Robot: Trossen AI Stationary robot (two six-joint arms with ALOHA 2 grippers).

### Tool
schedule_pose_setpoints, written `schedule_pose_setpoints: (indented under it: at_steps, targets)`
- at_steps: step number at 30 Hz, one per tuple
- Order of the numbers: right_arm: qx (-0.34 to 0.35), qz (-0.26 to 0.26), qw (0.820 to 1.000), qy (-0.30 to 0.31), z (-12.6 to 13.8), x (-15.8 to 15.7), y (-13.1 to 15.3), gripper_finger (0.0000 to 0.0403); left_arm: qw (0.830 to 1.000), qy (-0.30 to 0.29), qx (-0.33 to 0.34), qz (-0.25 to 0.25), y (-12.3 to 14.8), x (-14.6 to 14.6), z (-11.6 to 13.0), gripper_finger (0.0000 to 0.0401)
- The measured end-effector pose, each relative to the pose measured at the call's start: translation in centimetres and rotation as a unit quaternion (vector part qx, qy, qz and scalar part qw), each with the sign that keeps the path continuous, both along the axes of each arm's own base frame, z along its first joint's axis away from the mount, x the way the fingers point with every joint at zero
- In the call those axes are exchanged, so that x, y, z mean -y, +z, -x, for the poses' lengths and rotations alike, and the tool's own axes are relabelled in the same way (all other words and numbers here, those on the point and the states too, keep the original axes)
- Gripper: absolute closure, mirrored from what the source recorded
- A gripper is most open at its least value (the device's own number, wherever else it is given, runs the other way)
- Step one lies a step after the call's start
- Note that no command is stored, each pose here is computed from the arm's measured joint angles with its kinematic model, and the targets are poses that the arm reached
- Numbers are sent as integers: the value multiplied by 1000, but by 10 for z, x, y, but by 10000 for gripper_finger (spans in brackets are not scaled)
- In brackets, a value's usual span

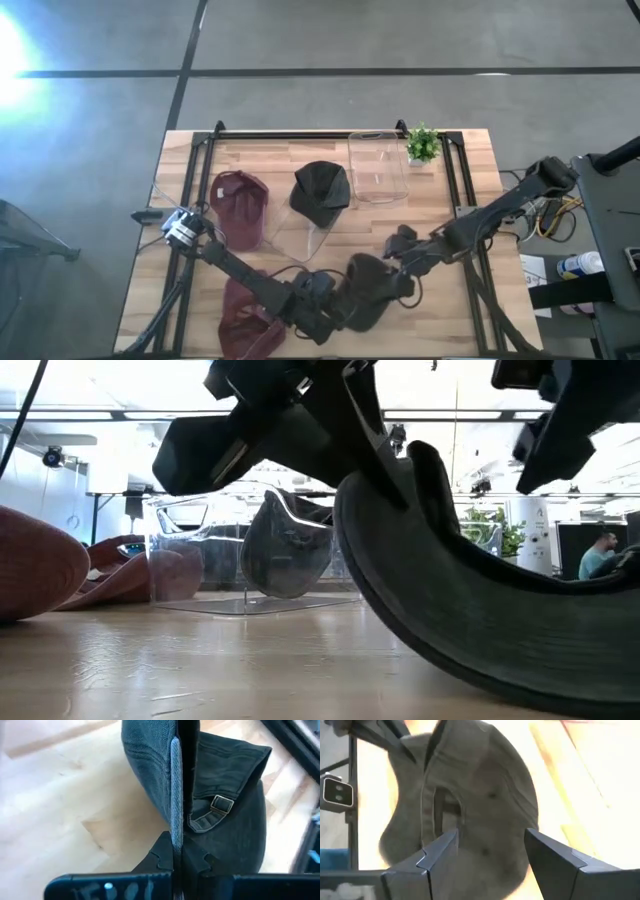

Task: Pick & Place hat
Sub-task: Put the black cap into the left transparent bin

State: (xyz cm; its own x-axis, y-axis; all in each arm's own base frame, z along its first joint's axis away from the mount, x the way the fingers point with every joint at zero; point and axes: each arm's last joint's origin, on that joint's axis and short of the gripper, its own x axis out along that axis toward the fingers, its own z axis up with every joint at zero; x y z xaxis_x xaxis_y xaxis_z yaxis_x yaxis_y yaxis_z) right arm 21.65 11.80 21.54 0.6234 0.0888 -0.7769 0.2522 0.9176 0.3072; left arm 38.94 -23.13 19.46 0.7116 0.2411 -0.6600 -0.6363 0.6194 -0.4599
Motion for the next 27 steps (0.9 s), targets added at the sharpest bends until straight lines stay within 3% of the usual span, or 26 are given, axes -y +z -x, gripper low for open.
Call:
schedule_pose_setpoints:
  at_steps: [10,18,27]
  targets:
    - [-23,-3,1000,-7,19,5,10,179,997,-29,-11,-65,44,-1,1,396]
    - [-57,0,998,-29,35,11,13,179,994,28,-22,-99,70,-19,24,396]
    - [16,-113,989,-94,48,5,37,179,990,66,25,-125,103,-50,61,396]
